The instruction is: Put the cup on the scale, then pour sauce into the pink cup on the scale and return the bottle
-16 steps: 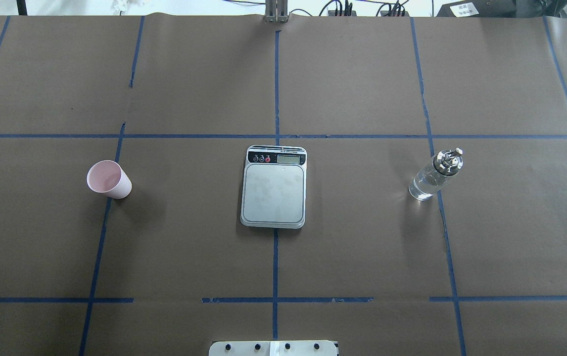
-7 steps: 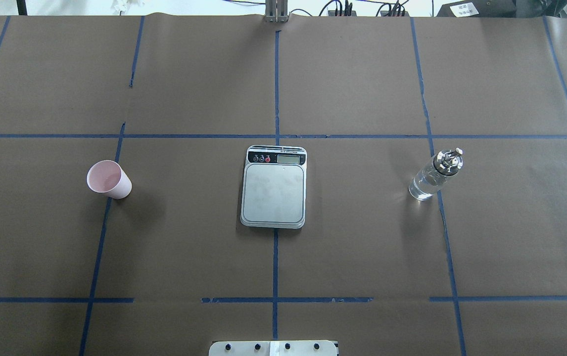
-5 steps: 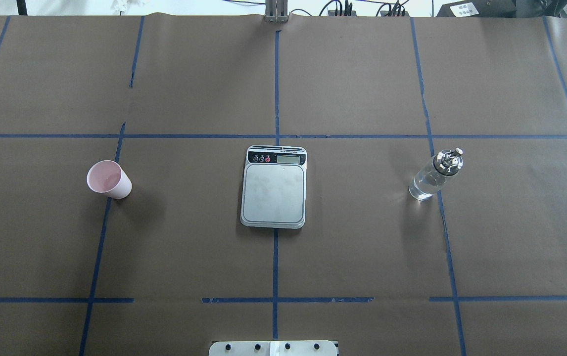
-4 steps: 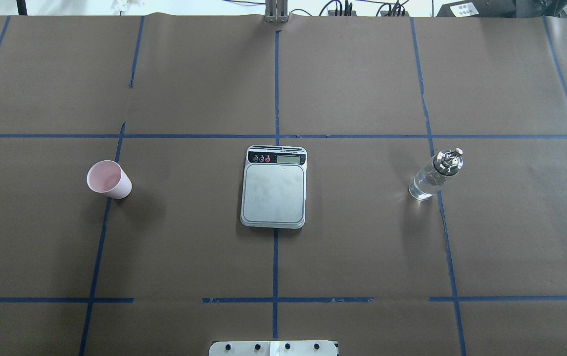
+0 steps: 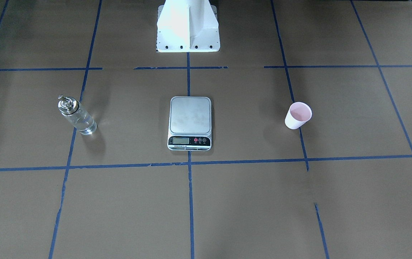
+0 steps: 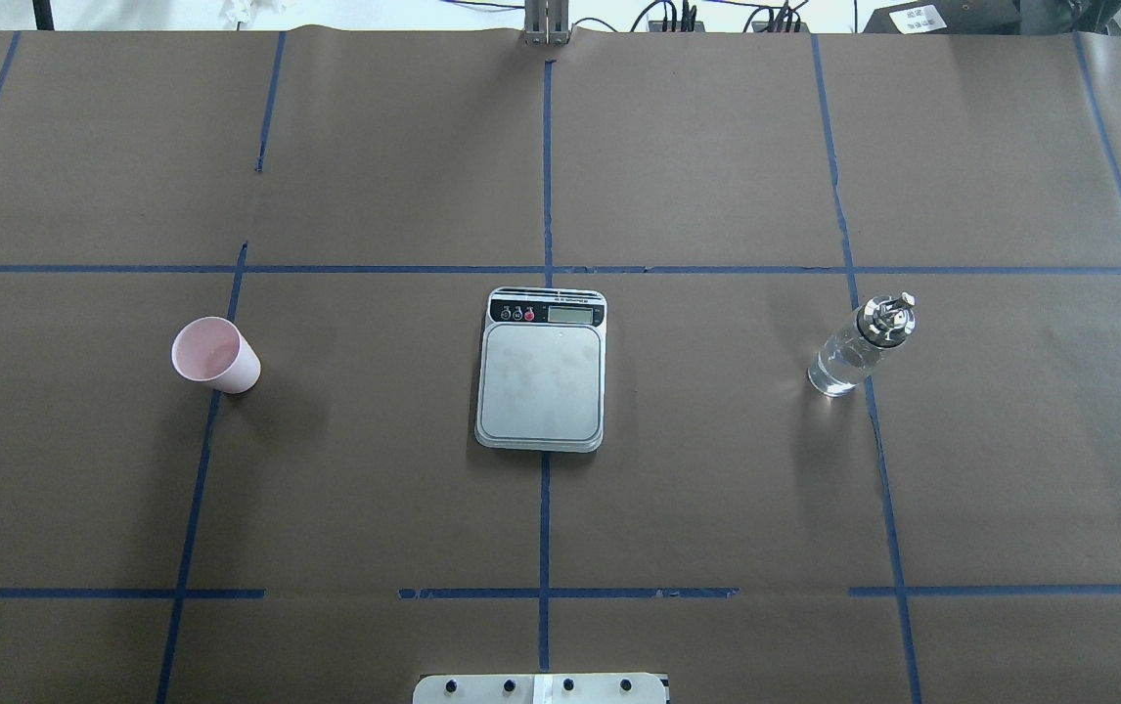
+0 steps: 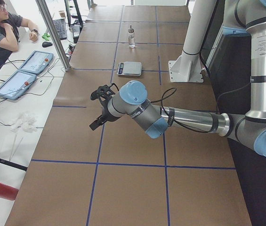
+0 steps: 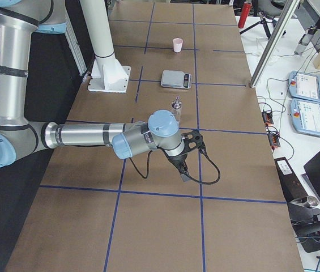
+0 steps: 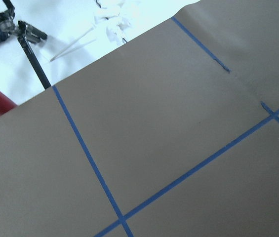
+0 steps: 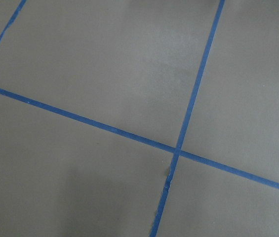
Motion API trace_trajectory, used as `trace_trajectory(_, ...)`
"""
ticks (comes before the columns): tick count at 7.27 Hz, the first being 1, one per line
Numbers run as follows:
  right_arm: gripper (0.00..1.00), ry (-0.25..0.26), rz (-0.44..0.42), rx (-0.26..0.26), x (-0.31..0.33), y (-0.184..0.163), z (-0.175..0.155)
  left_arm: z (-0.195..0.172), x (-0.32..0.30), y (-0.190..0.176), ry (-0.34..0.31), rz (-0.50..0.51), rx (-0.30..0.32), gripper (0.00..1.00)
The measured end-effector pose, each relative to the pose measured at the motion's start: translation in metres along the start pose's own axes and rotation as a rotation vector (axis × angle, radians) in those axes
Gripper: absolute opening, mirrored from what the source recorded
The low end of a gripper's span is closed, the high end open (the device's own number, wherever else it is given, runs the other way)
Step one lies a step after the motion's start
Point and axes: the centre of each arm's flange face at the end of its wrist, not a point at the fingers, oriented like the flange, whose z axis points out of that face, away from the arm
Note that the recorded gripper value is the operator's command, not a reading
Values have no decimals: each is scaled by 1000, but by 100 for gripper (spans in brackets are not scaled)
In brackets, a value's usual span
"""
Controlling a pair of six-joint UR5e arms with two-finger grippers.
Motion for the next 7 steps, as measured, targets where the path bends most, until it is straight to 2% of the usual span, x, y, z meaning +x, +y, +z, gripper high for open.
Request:
trace_trajectory(1, 100, -6, 1, 6, -3, -2, -3, 14, 14, -5, 42, -19, -7, 100)
trace_trajectory(2, 100, -9, 8, 8, -5, -3, -4, 32, 33, -13, 81, -96, -26, 100)
trace_trajectory(5, 100, -10, 16, 7, -5, -2, -3, 70, 106, -43, 106, -337, -63, 100)
trace_trajectory(6, 100, -11, 17, 6, -5, -1, -3, 82, 135, -52, 101, -410, -68, 91)
trace_trajectory(7, 100, -11, 18, 6, -5, 0, -3, 101, 170, -59, 88, -488, -78, 78)
